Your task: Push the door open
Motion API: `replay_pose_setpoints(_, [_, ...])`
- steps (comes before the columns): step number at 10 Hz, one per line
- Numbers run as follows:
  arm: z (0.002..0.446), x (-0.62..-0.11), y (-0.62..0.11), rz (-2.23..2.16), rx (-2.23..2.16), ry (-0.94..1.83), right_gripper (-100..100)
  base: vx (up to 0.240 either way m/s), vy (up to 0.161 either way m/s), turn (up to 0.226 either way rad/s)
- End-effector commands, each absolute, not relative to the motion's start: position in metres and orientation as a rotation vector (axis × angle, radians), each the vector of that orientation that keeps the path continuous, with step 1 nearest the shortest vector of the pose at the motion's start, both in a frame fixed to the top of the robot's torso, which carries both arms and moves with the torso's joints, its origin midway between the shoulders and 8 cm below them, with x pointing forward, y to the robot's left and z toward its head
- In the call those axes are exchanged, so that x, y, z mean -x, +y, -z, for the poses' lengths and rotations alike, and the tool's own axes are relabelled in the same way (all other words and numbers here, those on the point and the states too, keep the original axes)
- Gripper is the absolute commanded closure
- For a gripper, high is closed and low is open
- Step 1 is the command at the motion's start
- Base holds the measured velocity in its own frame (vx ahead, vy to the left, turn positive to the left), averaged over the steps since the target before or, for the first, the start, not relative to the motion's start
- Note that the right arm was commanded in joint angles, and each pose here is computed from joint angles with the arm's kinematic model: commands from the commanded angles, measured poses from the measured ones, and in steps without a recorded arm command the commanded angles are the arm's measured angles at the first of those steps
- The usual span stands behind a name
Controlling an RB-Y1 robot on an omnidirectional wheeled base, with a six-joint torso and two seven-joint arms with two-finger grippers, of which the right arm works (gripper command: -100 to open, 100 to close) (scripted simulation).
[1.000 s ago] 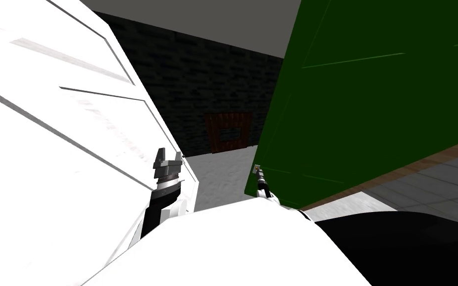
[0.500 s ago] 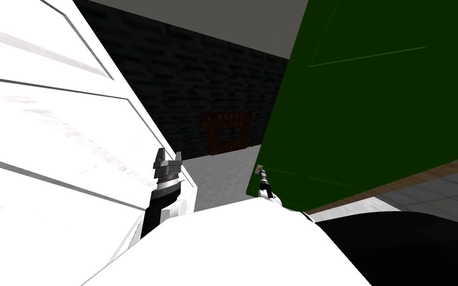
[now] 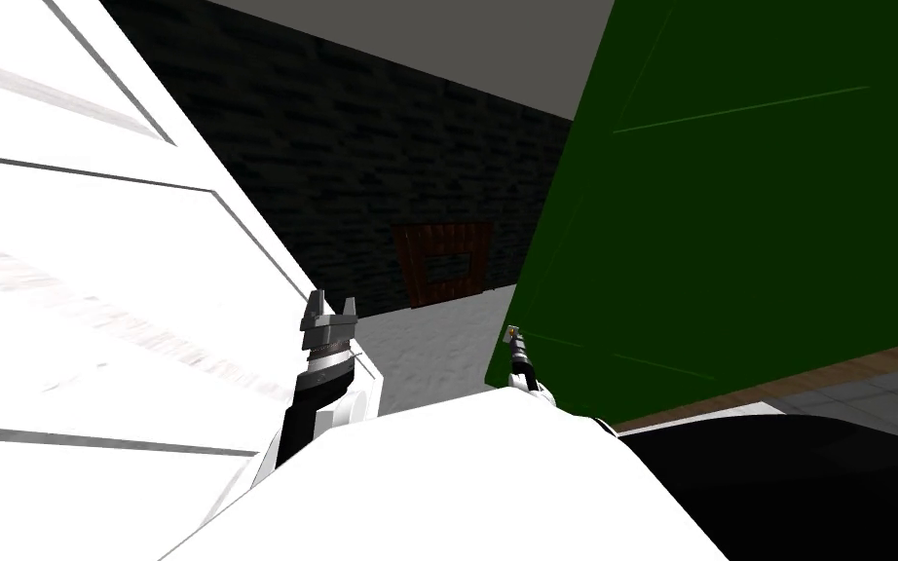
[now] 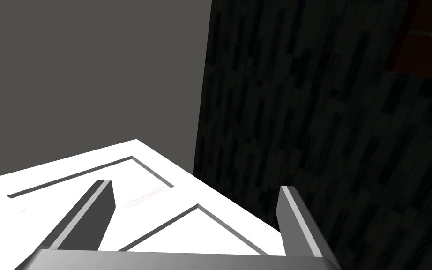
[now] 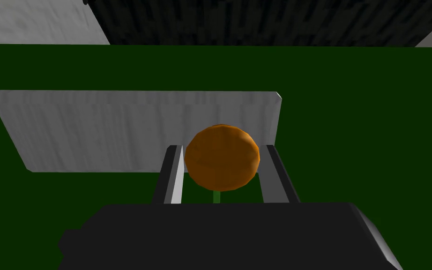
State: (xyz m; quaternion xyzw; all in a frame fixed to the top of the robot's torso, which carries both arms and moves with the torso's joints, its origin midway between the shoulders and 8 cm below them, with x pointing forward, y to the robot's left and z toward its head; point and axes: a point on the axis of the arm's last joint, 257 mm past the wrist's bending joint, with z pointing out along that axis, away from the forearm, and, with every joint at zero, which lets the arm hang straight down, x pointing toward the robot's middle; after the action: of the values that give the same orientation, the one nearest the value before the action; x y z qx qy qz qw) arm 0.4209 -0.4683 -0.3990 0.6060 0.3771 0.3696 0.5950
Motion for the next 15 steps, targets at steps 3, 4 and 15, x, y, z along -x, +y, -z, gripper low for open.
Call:
replay_pose_setpoints(3, [0.393,-0.411,-0.493,-0.816,-1.414,0.82,100,0.203,-0.01,-0.046])
replay_pose_setpoints(4, [0.392,-0.408,-0.499,-0.803,-1.419,0.806,100,0.195,0.016,-0.052])
replay_pose_setpoints(15, [0.394,-0.376,-0.542,-0.706,-1.458,0.709,100,0.161,-0.012,-0.036])
